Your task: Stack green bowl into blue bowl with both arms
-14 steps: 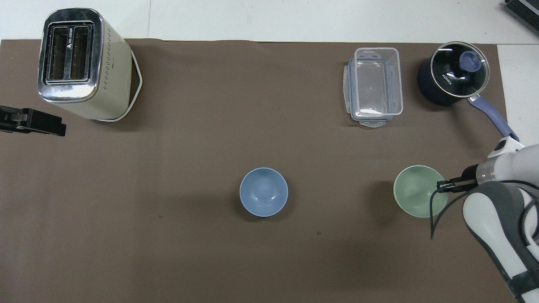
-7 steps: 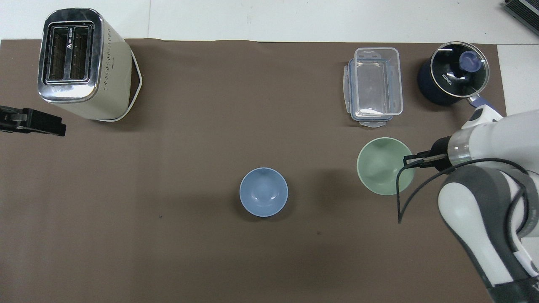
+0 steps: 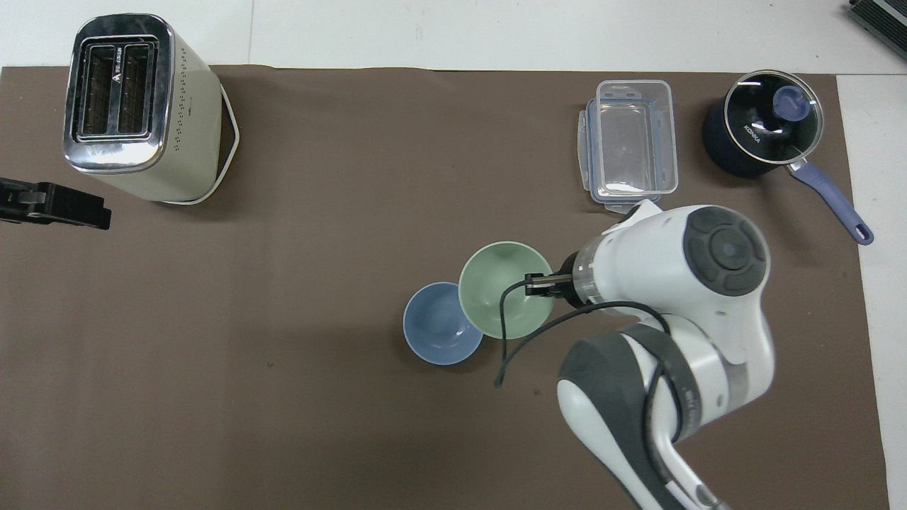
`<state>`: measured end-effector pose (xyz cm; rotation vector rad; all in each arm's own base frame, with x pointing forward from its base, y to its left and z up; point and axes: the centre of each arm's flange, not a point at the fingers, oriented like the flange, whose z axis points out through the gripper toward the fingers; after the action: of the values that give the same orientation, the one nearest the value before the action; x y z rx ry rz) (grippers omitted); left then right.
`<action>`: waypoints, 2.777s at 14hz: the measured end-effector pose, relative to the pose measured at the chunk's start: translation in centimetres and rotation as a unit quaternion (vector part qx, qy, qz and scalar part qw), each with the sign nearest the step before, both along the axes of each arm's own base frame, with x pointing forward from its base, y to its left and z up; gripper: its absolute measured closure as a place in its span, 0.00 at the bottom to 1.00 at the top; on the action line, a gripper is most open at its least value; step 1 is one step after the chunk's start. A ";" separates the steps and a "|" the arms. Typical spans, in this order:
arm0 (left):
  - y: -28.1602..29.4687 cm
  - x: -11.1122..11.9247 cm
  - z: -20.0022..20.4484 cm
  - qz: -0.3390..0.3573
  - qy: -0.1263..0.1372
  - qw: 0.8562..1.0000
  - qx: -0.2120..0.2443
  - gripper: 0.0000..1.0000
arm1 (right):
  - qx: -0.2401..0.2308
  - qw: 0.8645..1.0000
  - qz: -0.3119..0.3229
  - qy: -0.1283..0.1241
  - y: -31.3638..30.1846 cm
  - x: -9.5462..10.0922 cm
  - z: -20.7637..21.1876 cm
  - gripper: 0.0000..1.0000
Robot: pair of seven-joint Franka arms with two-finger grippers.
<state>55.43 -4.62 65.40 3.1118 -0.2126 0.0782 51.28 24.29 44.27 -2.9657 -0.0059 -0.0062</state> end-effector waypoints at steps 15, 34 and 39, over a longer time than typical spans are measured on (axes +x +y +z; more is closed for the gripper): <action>0.0 0.0 0.0 0.000 0.000 1.000 0.000 0.00 | 0.001 0.999 -0.003 0.035 7.9 -3.0 -8.1 0.95; 0.0 0.0 0.0 0.000 0.000 1.000 0.000 0.00 | -0.025 0.999 -0.014 -0.020 3.9 0.6 -4.5 0.01; 0.0 0.0 0.0 0.000 0.000 1.000 0.000 0.00 | -0.088 0.995 -0.037 -0.030 -2.0 4.3 3.8 0.00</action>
<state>55.43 -4.61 65.40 3.1118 -0.2123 0.0782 55.53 22.30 48.11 -3.1392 0.0999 -0.1095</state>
